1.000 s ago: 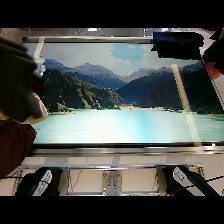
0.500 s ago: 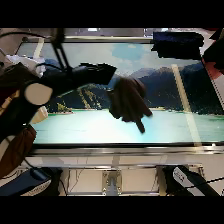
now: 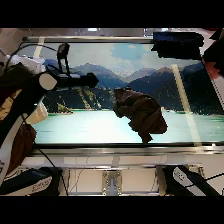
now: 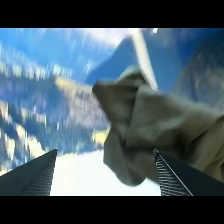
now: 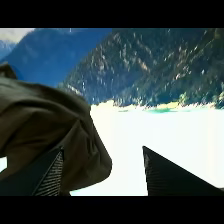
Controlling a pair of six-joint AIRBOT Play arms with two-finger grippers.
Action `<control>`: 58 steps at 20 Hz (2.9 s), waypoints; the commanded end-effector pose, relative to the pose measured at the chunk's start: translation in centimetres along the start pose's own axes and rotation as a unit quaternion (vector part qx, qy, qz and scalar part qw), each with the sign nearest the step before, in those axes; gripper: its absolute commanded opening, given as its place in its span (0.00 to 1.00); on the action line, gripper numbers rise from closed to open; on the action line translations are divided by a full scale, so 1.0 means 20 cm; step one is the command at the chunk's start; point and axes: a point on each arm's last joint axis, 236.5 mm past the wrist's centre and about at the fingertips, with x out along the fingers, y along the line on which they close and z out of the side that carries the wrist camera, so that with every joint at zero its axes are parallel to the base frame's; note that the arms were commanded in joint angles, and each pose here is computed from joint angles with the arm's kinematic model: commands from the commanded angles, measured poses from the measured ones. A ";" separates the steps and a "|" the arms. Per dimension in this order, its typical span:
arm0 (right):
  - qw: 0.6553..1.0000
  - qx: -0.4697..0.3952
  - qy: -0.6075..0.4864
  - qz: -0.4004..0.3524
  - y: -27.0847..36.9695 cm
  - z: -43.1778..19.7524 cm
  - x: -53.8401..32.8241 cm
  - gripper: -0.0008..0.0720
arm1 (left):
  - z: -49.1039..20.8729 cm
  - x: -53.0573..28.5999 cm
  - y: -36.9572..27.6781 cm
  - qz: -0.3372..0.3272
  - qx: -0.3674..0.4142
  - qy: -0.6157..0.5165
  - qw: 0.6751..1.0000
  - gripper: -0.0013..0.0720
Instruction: Fold the shirts.
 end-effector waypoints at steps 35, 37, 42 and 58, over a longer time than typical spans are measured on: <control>0.953 0.037 0.291 0.072 -0.01 -1.06 0.88 0.77 | -0.50 0.74 -0.08 -0.114 -0.111 0.137 0.978 0.03; 0.949 0.065 0.299 0.082 0.02 -1.24 1.02 0.76 | -0.51 0.72 -0.08 -0.121 -0.113 0.151 0.975 0.03; 0.954 0.111 0.262 0.092 0.06 -1.33 1.19 0.76 | -0.59 0.69 -0.08 -0.121 -0.093 0.183 0.971 0.03; 0.953 0.139 0.227 0.149 0.25 -1.17 1.38 0.03 | -0.54 0.62 -0.07 -0.131 -0.079 0.178 0.972 0.03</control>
